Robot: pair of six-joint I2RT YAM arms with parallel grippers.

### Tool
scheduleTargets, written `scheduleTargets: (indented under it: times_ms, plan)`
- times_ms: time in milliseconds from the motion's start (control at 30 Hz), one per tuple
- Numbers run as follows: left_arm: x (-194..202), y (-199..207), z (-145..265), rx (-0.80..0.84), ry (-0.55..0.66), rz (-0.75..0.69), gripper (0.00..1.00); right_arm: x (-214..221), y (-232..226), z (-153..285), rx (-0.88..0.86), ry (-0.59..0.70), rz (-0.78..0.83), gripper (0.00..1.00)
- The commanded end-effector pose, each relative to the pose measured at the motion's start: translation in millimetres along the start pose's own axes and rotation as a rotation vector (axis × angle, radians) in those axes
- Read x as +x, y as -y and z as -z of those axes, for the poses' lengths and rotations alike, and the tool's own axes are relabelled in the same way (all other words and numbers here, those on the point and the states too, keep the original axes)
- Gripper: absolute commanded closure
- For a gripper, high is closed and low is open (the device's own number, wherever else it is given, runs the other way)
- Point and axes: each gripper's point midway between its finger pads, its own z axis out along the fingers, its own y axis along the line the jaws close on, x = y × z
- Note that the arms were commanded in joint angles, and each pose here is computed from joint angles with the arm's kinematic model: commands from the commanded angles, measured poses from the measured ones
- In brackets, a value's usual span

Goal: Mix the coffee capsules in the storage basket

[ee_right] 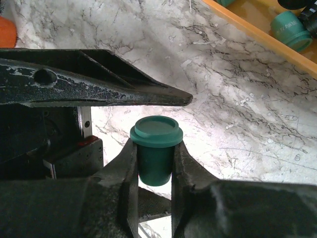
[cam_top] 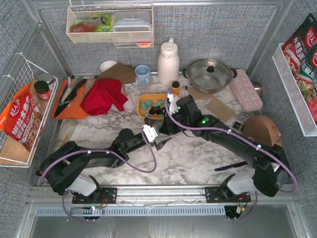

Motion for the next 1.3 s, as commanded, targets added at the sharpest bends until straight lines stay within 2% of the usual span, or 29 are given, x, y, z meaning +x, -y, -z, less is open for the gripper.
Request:
scheduleTargets:
  times_ms: [0, 167, 333, 467, 633, 767, 900, 1000, 1133, 1267]
  plan:
    - [-11.3, -3.7, -0.7, -0.014, 0.042, -0.013, 0.01, -4.9, -4.3, 1.7, -0.015, 0.018, 0.003, 0.89]
    - [-8.1, -8.3, 8.2, -0.055, 0.028, -0.017, 0.01, -6.2, 1.0, 4.4, 0.017, 0.019, 0.019, 0.9]
    - [-3.8, -14.6, 27.2, -0.131, 0.01, 0.018, 0.01, -14.3, 24.2, 12.3, 0.155, 0.031, 0.086, 0.9]
    - [-0.2, -30.6, 46.5, -0.261, -0.016, 0.077, 0.01, -24.0, 43.4, 19.0, 0.267, 0.039, 0.145, 0.9]
    - [1.0, -59.9, 72.5, -0.469, -0.122, 0.195, 0.01, -42.6, 56.0, 23.0, 0.349, 0.067, 0.22, 0.91]
    - [-13.2, -85.5, 97.2, -0.625, -0.288, 0.251, 0.01, -61.2, 65.2, 20.9, 0.407, 0.098, 0.268, 0.93]
    - [-25.1, -99.1, 131.8, -0.73, -0.429, 0.236, 0.01, -85.5, 74.8, 5.3, 0.453, 0.155, 0.293, 0.93]
    - [-28.6, -101.4, 152.9, -0.773, -0.484, 0.231, 0.01, -100.4, 83.5, -16.7, 0.477, 0.171, 0.296, 0.93]
    - [-25.1, -97.1, 170.9, -0.796, -0.498, 0.244, 0.01, -113.6, 100.3, -50.8, 0.52, 0.147, 0.284, 0.93]
    - [-31.7, -97.3, 176.9, -0.815, -0.433, 0.27, 0.01, -120.4, 115.5, -85.3, 0.551, 0.122, 0.271, 0.92]
